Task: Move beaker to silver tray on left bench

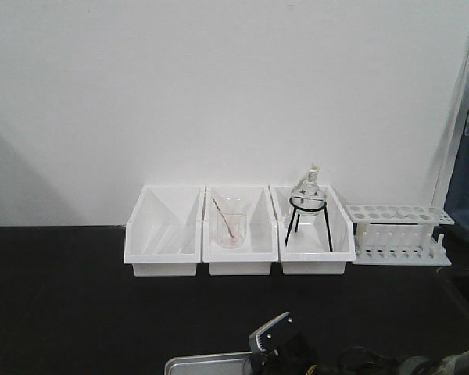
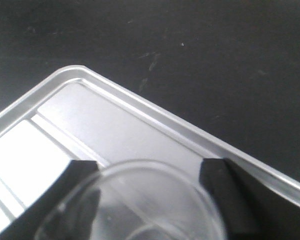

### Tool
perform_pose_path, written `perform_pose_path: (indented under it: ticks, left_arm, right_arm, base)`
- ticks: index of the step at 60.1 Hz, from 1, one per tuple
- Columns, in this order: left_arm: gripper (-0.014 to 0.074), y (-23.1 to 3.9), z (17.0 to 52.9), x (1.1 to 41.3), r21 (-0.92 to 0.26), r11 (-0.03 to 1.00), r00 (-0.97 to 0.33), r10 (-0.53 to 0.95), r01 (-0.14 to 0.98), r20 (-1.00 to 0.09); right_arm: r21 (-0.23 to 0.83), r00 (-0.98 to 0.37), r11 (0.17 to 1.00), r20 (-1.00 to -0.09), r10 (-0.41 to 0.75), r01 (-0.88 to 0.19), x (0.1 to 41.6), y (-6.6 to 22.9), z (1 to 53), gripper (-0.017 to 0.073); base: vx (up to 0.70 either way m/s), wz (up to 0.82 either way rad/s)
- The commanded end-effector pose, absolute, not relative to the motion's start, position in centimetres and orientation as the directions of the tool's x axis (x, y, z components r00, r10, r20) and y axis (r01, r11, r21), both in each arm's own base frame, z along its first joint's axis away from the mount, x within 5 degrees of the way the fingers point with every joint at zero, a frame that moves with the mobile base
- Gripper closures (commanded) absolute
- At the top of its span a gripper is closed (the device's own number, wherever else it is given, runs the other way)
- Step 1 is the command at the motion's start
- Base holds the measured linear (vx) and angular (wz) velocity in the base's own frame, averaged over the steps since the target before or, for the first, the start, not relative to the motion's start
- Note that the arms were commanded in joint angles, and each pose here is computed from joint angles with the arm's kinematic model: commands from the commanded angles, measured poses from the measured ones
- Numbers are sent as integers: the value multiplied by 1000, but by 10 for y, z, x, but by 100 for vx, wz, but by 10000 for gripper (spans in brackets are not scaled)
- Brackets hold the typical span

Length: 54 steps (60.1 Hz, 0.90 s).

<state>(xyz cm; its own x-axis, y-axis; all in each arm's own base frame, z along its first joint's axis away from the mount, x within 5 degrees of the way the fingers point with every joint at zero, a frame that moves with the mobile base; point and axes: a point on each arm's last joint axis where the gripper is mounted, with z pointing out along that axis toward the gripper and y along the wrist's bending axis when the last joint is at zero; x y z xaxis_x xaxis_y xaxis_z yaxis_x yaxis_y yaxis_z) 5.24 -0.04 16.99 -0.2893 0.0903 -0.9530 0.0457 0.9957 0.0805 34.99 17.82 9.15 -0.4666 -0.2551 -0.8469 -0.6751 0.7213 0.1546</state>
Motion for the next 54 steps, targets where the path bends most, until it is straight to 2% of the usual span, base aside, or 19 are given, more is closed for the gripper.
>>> perform_pose_path:
  ticks: [1, 6, 17, 29, 37, 41, 46, 54]
  left_arm:
    - [592, -1, 170, 54, 76, 996, -228, 86, 52, -970]
    - [592, -1, 170, 54, 76, 996, -228, 86, 52, -970]
    - [592, -1, 170, 54, 76, 996, -228, 86, 52, -970]
    - [592, -1, 170, 54, 76, 996, -228, 86, 52, -970]
    - [592, -1, 170, 54, 76, 996, -228, 86, 52, -970]
    - [592, -1, 170, 54, 76, 996, -228, 86, 52, -970]
    - [592, -1, 170, 54, 76, 996, -228, 86, 52, -970]
    - [592, -1, 170, 54, 76, 996, -228, 86, 52, -970]
  right_arm:
    - [148, -379, 711, -908, -177, -688, 357, 181, 126, -40]
    - [140, -352, 710, -922, -161, -691, 357, 181, 141, -66]
    - [113, -293, 727, -948, -126, -677, 353, 177, 186, -50]
    - [80, -266, 792, -958, -106, -605, 336, 161, 251, 22]
    - [57, -255, 850, -962, -93, -524, 312, 142, 299, 199]
    - [67, -245, 885, -968, -55, -461, 295, 131, 326, 335]
    - [61, -231, 934, -973, -23, -353, 270, 114, 355, 559]
    - [47, -202, 976, -979, 3, -215, 235, 90, 386, 575]
  base:
    - [0, 0]
    - [0, 0]
    - [0, 0]
    - [0, 0]
    - [0, 0]
    - [0, 0]
    - [0, 0]
    - [0, 0]
